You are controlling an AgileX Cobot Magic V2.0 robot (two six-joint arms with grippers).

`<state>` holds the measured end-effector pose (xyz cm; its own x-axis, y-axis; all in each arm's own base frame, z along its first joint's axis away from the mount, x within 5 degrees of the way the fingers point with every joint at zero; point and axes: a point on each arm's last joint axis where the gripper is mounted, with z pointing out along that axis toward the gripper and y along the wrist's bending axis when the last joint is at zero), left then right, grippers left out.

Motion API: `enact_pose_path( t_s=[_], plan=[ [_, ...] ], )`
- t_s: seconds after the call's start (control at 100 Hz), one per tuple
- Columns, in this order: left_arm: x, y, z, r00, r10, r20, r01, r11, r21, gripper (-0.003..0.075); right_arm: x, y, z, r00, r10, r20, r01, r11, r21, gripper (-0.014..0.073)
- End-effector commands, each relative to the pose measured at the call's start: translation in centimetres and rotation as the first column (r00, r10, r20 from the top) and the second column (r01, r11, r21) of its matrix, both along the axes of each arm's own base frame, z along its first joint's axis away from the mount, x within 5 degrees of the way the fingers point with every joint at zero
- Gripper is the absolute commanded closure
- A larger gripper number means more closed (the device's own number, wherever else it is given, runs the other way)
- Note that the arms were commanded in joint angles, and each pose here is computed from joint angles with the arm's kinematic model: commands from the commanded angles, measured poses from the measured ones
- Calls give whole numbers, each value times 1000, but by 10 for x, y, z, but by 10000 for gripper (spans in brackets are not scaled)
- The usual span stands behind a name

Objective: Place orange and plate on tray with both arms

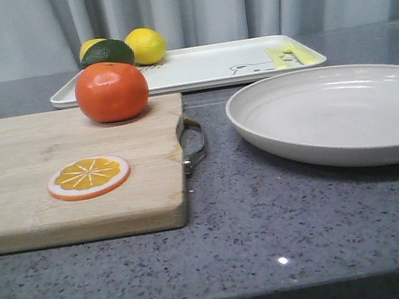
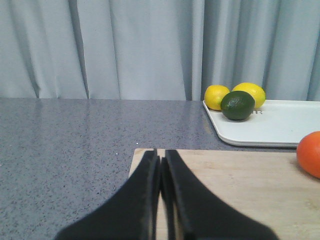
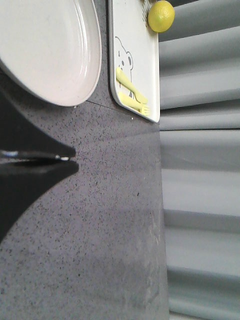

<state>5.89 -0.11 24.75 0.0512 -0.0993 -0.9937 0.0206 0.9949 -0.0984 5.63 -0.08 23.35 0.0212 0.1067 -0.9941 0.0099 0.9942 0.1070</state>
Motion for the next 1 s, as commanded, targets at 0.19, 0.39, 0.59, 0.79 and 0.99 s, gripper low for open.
enact_pose_path(
  t_s=[0.19, 0.39, 0.59, 0.79, 0.99],
  plan=[
    [23, 1, 55, 997, 10, 74, -9, 1000, -12, 741, 14, 0, 58, 999, -3, 54, 4, 1000, -14, 662],
    [45, 1, 75, 999, 10, 36, -10, 1000, -12, 741, 39, -1, 85, 1000, -4, -2, 4, 1000, -14, 662],
    [59, 1, 86, 1000, 11, 26, -11, 1000, -11, 741, 65, -1, 112, 998, -6, -68, 5, 1000, -13, 662],
    [59, 1, 89, 999, 13, 50, -12, 1000, -12, 741, 75, -1, 123, 996, -7, -89, 5, 1000, -13, 662],
    [59, 1, 89, 999, 13, 52, -12, 1000, -12, 741, 76, -1, 122, 995, -7, -98, 6, 1000, -13, 662]
  ],
)
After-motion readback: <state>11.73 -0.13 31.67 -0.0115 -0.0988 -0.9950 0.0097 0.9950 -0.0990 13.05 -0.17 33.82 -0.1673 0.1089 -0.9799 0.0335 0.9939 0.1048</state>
